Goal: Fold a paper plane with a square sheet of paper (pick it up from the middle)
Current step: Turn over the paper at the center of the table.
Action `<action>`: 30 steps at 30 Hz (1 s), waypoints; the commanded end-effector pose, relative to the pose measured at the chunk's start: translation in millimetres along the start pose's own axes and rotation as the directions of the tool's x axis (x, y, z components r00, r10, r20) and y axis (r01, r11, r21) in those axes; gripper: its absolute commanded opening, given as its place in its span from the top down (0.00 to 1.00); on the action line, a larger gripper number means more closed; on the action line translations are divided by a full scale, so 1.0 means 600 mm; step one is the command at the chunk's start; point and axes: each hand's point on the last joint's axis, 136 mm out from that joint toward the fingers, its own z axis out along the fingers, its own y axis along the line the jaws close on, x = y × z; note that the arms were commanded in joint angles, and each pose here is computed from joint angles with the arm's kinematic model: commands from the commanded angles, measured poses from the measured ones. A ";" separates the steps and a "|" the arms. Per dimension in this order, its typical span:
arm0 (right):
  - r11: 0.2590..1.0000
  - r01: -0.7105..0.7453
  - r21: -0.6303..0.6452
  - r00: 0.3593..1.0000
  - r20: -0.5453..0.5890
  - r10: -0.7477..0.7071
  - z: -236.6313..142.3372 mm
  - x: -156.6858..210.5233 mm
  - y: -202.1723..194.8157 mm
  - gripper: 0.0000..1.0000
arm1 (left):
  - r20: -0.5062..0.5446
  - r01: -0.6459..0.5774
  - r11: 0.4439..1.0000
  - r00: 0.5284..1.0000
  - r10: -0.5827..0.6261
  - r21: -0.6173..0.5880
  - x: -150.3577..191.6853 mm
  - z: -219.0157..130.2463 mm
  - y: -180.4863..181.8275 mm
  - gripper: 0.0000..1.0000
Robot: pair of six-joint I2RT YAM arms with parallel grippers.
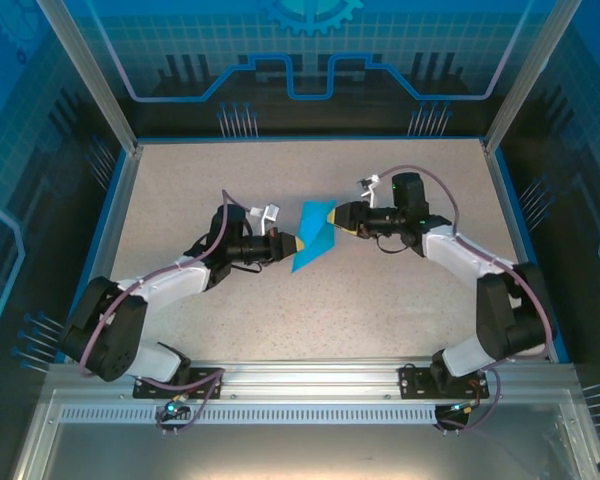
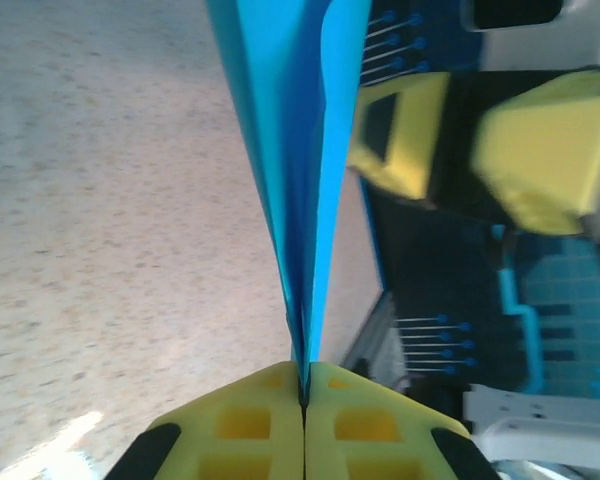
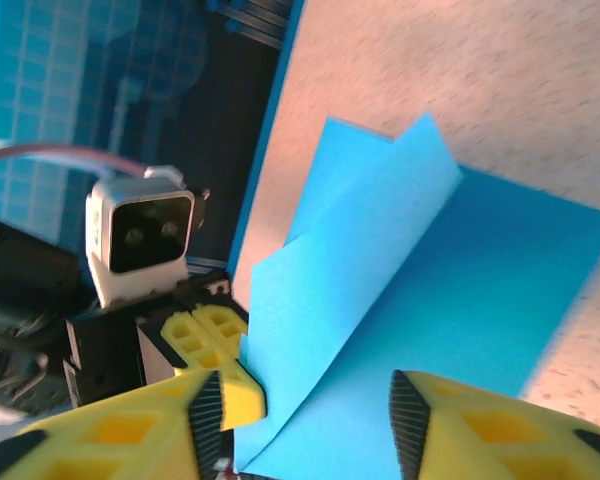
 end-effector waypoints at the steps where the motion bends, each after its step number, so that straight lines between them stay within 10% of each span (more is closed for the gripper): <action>1: 0.980 0.028 0.197 0.997 0.059 -0.040 -0.037 0.005 -0.038 0.38 | 0.029 -0.090 0.974 0.995 0.098 -0.207 -0.015 -0.031 0.025 0.92; 11: 0.909 -0.004 0.417 0.985 0.157 -0.068 -0.087 0.028 -0.096 0.20 | -0.082 -0.216 0.475 0.955 0.286 -0.853 -0.024 -0.124 0.128 0.88; 15: 0.895 -0.016 0.446 0.984 0.164 -0.064 -0.093 0.033 -0.107 0.19 | -0.118 -0.193 0.234 0.947 0.300 -0.953 -0.031 -0.154 0.166 0.88; 21: 0.887 -0.034 0.461 0.986 0.158 -0.045 -0.090 0.039 -0.120 0.18 | -0.201 -0.215 0.014 0.932 0.301 -0.977 -0.033 -0.149 0.194 0.88; 25: 0.883 -0.047 0.467 0.987 0.160 -0.032 -0.089 0.041 -0.127 0.18 | -0.245 -0.250 -0.019 0.925 0.292 -0.968 -0.027 -0.120 0.204 0.86; 30: 0.877 -0.062 0.476 0.985 0.171 -0.023 -0.091 0.041 -0.131 0.18 | -0.264 -0.294 0.108 0.937 0.228 -0.950 0.010 -0.053 0.221 0.77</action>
